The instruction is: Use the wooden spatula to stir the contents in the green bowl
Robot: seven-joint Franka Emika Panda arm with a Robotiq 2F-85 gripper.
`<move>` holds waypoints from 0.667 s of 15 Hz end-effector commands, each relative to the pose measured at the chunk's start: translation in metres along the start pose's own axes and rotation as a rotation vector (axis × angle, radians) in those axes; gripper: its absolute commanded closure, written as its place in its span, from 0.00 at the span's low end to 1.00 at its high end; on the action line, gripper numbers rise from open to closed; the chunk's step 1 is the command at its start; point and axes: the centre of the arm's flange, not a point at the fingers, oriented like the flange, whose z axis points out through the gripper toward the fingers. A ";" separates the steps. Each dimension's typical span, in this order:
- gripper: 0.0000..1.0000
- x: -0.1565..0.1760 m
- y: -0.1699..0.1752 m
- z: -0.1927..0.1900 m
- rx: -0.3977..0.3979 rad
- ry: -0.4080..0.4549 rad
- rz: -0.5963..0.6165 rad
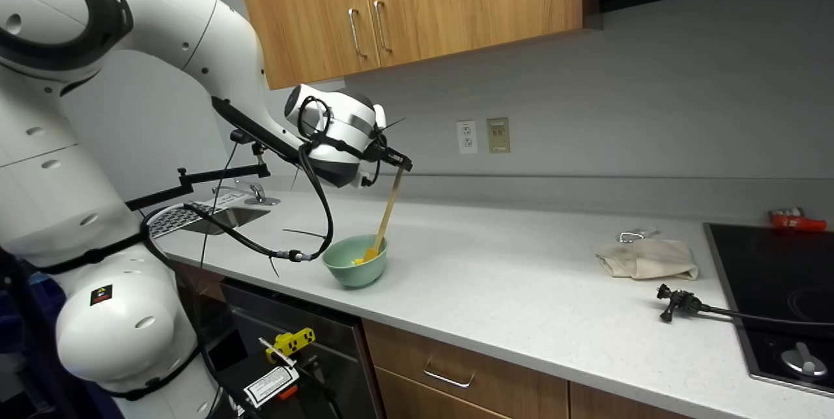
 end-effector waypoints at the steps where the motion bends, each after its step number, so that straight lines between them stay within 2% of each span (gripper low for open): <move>1: 0.98 -0.003 0.006 -0.002 0.025 0.003 0.021; 6: 0.98 -0.007 0.012 -0.005 0.009 0.005 0.028; 10: 0.98 -0.006 0.009 -0.011 -0.021 0.068 -0.014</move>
